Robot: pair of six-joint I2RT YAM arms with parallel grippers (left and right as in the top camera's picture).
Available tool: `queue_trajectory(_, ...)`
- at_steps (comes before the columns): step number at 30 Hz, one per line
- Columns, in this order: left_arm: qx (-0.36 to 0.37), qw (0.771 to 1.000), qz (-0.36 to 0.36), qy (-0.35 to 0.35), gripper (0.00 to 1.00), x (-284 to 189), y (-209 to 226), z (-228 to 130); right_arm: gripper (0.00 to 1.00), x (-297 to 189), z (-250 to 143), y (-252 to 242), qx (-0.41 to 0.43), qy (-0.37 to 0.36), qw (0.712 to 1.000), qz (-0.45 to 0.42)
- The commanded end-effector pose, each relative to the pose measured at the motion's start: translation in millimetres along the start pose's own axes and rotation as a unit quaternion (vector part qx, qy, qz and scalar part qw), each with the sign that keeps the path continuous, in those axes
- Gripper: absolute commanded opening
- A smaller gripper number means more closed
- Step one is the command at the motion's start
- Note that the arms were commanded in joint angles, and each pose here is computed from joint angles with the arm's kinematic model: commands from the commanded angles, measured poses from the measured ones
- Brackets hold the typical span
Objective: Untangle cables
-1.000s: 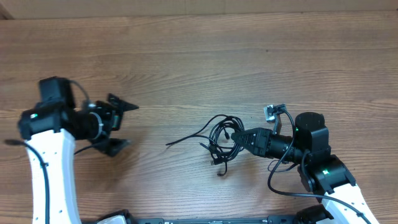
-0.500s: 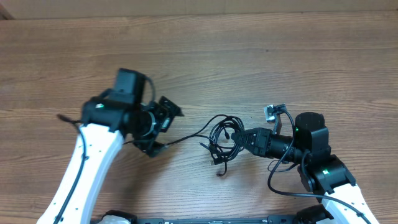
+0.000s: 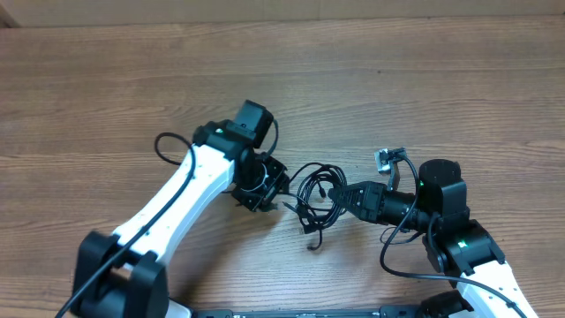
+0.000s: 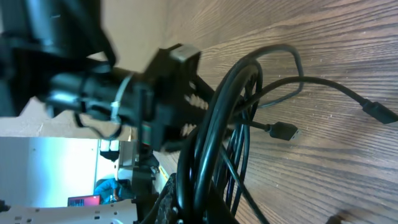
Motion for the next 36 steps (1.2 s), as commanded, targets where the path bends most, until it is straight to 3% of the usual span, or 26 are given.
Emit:
queue_trajectory(1, 0.031, 0.999, 0.016, 0.005, 0.04, 11, -4, 4, 0.04, -3, 5, 10, -0.015, -0.008, 1.000, 0.011)
queue_trajectory(5, 0.097, 0.992, -0.038, 0.067, 0.04, 4, -16, 11, 0.04, -3, 4, 9, -0.011, -0.005, 1.000, 0.008)
queue_trajectory(10, 0.197, 0.931, -0.254, 0.175, 0.04, -51, -42, 38, 0.04, -3, -6, -1, 0.022, 0.018, 0.999, -0.017)
queue_trajectory(13, 0.217, 0.902, -0.322, 0.187, 0.04, -78, -40, 55, 0.04, -4, -11, -11, 0.046, 0.021, 0.997, -0.054)
queue_trajectory(17, 0.288, 0.877, -0.351, 0.158, 0.04, -90, -27, 65, 0.04, -6, -13, -23, 0.064, 0.007, 0.992, -0.106)
queue_trajectory(19, 0.317, 0.882, -0.326, 0.125, 0.04, -84, -19, 68, 0.04, -6, -12, -24, 0.062, 0.002, 0.992, -0.109)
queue_trajectory(23, 0.283, 0.942, -0.178, 0.028, 0.04, -64, 6, 89, 0.04, -5, -8, -20, 0.049, -0.008, 0.994, -0.099)
queue_trajectory(26, 0.263, 0.959, -0.093, -0.047, 0.04, -61, 20, 107, 0.04, -5, -6, -20, 0.045, -0.014, 0.994, -0.100)
queue_trajectory(27, 0.257, 0.961, -0.070, -0.068, 0.09, -61, 24, 113, 0.04, -5, -6, -20, 0.045, -0.013, 0.994, -0.100)
queue_trajectory(28, 0.252, 0.963, -0.057, -0.078, 0.26, -61, 27, 116, 0.04, -5, -6, -20, 0.045, -0.013, 0.994, -0.100)
queue_trajectory(29, 0.248, 0.964, -0.042, -0.088, 0.26, -62, 30, 119, 0.04, -5, -6, -20, 0.045, -0.014, 0.994, -0.100)
queue_trajectory(31, 0.239, 0.963, 0.000, -0.126, 0.09, -63, 37, 128, 0.04, -5, -5, -20, 0.045, -0.015, 0.994, -0.101)
queue_trajectory(34, 0.202, 0.954, 0.088, -0.203, 0.04, -70, 53, 146, 0.04, -6, -4, -22, 0.044, -0.024, 0.992, -0.113)
queue_trajectory(36, 0.161, 0.956, 0.116, -0.216, 0.04, -73, 63, 149, 0.04, -6, -4, -23, 0.045, -0.026, 0.992, -0.116)
Point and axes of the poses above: each gripper's point midway between its finger pads, its own x axis out along the fingers, its own y axis along the line the jaws close on, z = x × y, the point moved 8 cm from there along -x, back along the fingers, and after that the axes turned 5 degrees about -x, right-handed, at the moved point
